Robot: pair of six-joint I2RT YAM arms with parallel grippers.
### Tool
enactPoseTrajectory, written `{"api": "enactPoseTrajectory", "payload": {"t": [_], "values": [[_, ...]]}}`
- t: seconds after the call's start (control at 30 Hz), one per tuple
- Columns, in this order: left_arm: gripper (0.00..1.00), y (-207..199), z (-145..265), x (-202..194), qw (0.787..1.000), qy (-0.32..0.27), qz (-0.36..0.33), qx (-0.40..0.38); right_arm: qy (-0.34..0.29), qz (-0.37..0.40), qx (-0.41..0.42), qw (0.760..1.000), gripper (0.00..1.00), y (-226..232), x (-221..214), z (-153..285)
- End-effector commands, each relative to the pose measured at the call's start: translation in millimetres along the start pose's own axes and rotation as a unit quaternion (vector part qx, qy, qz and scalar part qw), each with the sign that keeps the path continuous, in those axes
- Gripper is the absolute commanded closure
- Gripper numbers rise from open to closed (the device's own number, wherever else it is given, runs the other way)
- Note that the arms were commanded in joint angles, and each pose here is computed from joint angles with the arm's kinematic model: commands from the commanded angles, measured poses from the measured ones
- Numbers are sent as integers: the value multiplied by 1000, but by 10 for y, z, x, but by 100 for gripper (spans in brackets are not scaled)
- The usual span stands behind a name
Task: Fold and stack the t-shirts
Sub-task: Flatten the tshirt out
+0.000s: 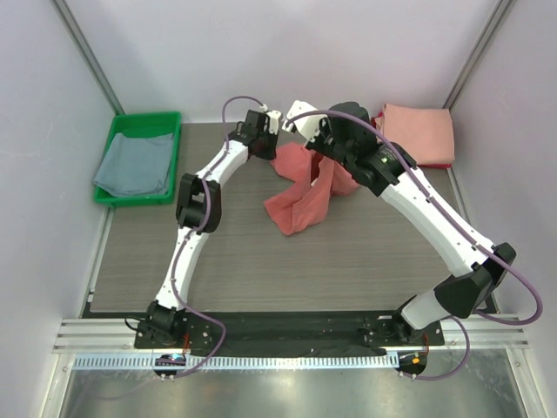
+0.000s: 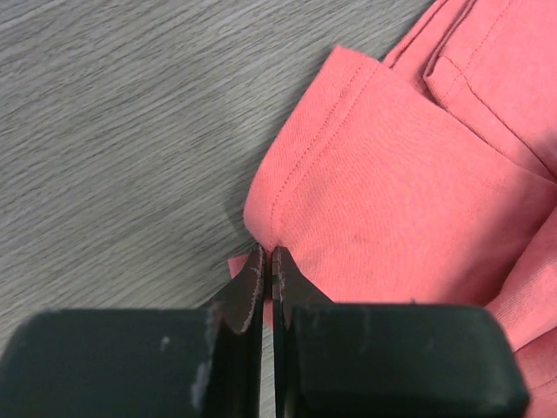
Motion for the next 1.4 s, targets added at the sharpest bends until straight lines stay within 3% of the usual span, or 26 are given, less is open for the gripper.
{"api": "enactPoseTrajectory", "payload": {"t": [0.0,0.07,0.1,0.13,0.17,0.2,0.23,0.27,0.4,0.43,0.53,0.57,0.73,0.97,1.2,1.37], "values": [[100,-9,114,47,1000,6,-3,-2,-12,-16,-26,999,99,-157,97,51],[100,-65,454,260,1000,-6,12,-8,-8,-11,-35,999,99,-188,72,45],[100,14,541,102,999,15,31,-3,-5,-12,-41,999,99,-207,46,35],[100,-78,965,373,999,-13,32,-18,-7,-24,-60,998,99,-292,28,11],[100,-31,1151,396,999,-21,38,-17,3,-33,-68,997,99,-303,-50,-31],[100,-5,1203,-10,999,19,42,-17,7,-45,-74,996,99,-338,-102,-73],[100,-111,1675,284,999,-30,14,-16,14,-59,-76,995,99,-367,-164,-113],[100,-153,1828,212,999,-26,2,-20,29,-92,-83,992,99,-427,-322,-166],[100,-388,2487,-377,998,38,-32,-46,80,-128,-41,988,99,-241,-846,-403],[100,-415,2585,-759,994,97,-26,-53,93,-129,-35,987,99,-198,-959,-435],[77,-554,2913,-1176,984,157,-19,-78,111,-137,-8,984,99,-23,-1134,-543],[64,-563,2943,-1327,981,177,-13,-80,109,-139,-3,984,99,-6,-1124,-563],[60,-390,2862,-1297,986,156,-46,-40,108,-144,17,983,99,56,-1092,-684],[62,307,2475,-1279,964,188,-178,56,105,-150,24,983,99,38,-1042,-767],[63,438,2276,-1534,949,236,-203,45,107,-155,29,982,99,80,-1050,-767],[64,441,2194,-1557,949,240,-201,39,108,-154,29,982,99,84,-1058,-763]]}}
Point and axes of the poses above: each gripper's point midway between its finger pads, its own z axis back along the fingers, its own y axis along the line the jaws close on, x = y × z, the point moved 1 cm from there along z, back along the fingers, and after that the axes turned 2 degrees about z, right-handed, at the moved point
